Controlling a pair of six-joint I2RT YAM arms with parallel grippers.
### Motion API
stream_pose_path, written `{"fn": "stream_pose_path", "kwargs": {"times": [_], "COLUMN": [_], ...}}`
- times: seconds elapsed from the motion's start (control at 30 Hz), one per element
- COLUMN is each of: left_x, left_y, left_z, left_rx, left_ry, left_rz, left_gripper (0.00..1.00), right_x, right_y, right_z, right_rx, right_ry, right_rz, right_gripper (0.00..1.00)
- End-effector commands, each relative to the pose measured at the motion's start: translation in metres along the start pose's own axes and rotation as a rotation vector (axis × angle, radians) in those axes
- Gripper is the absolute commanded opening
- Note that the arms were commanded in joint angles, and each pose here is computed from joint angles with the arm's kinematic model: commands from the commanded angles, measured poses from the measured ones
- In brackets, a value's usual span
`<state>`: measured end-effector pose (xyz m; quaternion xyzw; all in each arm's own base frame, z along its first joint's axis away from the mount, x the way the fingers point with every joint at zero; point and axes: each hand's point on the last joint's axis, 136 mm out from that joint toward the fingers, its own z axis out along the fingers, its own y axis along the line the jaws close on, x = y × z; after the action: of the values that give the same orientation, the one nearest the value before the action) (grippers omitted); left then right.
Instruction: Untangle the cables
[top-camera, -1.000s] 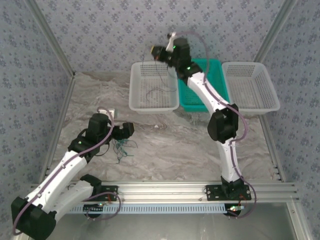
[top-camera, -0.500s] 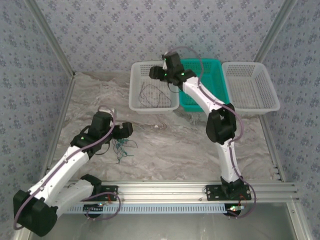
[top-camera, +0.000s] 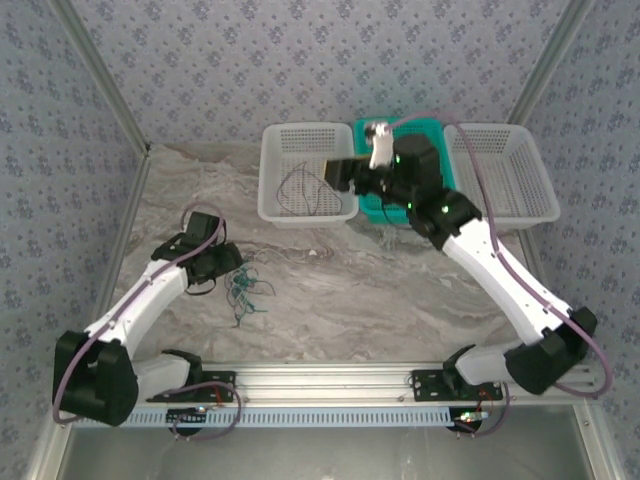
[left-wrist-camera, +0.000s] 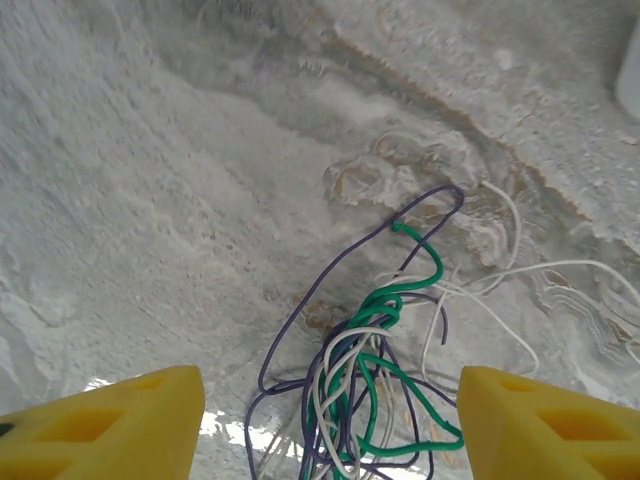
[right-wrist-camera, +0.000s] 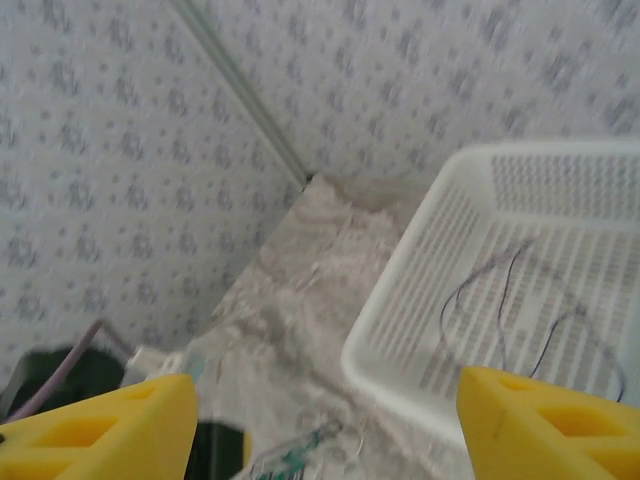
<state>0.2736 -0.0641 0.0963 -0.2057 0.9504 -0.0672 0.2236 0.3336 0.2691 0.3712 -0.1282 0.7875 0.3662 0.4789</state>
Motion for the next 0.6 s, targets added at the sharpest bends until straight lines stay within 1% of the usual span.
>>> {"fn": "stream_pose_path", "kwargs": {"times": [0.0,0.03,0.1,0.17,0.2,0.27,0.3,0.33,0.43,0.57], "left_x": [0.016,0.019,0.024,0.031,0.035,0.041,0.045,0.048,0.055,0.062], "left_y": [0.013,0.014,0.004,-0.017,-0.026,-0.045,-0.053,-0.059,-0.072,-0.082], "left_z": [0.015,0.021,0.032,0.042,0.044,0.044,0.043,0.042,0.043,0.049], "left_rx": [-0.068,-0.074,-0.026,0.080,0.120,0.174,0.183,0.183,0.169,0.175], "left_ry": [0.074,0.084,0.112,0.150,0.164,0.174,0.175,0.174,0.171,0.175], "left_rz": [-0.062,-0.065,-0.068,-0.075,-0.073,-0.032,0.002,0.027,0.081,0.111], "left_gripper": [0.60,0.56,0.51,0.37,0.26,0.09,0.03,0.00,0.00,0.00], "right_x": [0.053,0.073,0.096,0.120,0.132,0.155,0.164,0.172,0.201,0.244], "right_y": [-0.004,-0.007,0.001,0.013,0.017,0.020,0.020,0.020,0.015,-0.016], "right_z": [0.005,0.005,0.009,0.016,0.021,0.030,0.035,0.038,0.049,0.059], "right_rx": [-0.012,-0.014,-0.058,-0.109,-0.122,-0.122,-0.117,-0.114,-0.080,0.051], "right_ry": [0.097,0.138,0.189,0.255,0.297,0.371,0.397,0.413,0.468,0.535], "right_rz": [0.042,0.062,0.080,0.089,0.087,0.082,0.075,0.066,-0.002,-0.122], "right_gripper": [0.72,0.72,0.73,0.73,0.73,0.73,0.73,0.73,0.74,0.75]}}
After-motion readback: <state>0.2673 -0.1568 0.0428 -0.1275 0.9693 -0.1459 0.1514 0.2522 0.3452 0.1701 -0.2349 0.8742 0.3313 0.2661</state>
